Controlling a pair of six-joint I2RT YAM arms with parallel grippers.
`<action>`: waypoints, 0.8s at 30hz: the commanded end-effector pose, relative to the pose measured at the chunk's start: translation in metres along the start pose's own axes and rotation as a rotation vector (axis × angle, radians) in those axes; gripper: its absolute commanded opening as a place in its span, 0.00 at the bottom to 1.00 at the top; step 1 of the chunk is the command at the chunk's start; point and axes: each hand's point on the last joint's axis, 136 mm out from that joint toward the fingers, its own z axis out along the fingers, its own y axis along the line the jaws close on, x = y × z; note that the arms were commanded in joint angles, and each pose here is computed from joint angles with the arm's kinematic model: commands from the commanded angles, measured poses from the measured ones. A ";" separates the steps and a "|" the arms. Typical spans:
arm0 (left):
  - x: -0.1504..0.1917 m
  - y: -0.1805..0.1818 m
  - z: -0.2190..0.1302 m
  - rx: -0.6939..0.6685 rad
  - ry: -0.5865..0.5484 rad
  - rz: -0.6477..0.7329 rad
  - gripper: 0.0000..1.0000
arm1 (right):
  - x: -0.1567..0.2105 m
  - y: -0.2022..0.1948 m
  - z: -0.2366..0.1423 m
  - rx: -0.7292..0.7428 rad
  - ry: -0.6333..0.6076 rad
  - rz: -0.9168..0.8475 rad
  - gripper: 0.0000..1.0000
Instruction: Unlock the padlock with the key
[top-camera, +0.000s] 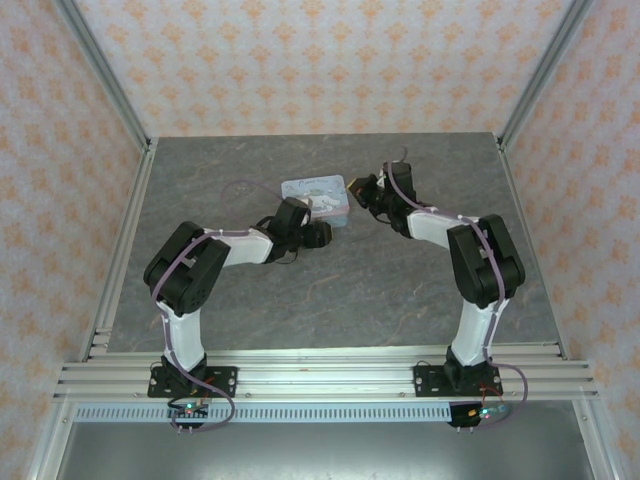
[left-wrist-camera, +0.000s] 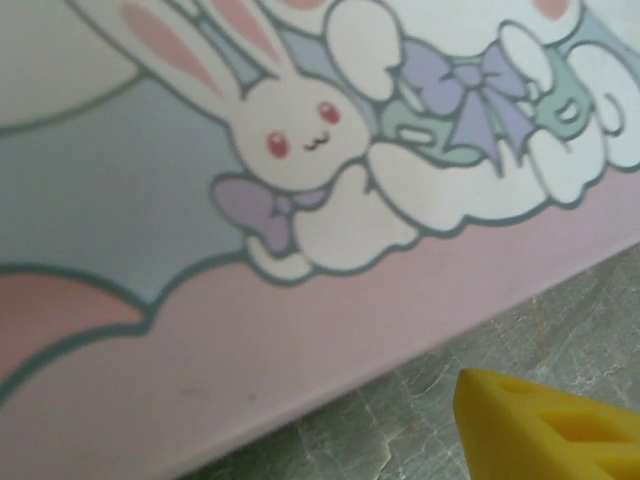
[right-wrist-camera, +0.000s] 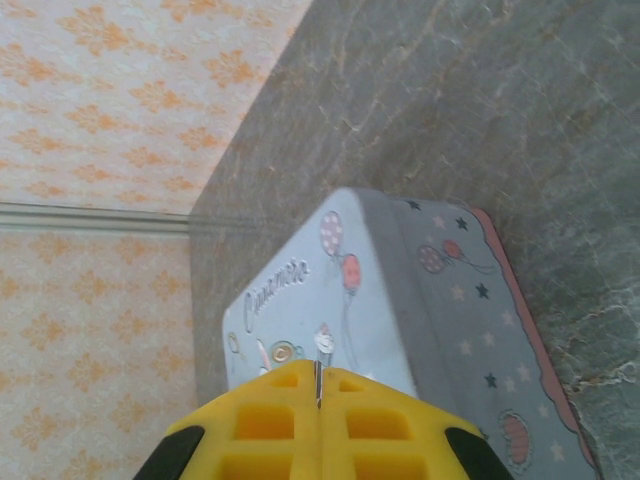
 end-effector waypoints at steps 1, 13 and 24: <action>0.002 0.006 0.013 -0.017 -0.016 0.033 0.71 | -0.004 0.015 0.005 -0.057 -0.003 -0.005 0.00; 0.002 -0.003 0.032 -0.102 -0.067 0.164 0.72 | 0.005 -0.001 0.011 -0.033 0.020 0.015 0.00; -0.011 -0.034 0.035 0.053 -0.119 0.065 0.71 | 0.008 -0.008 0.014 -0.023 0.032 0.021 0.00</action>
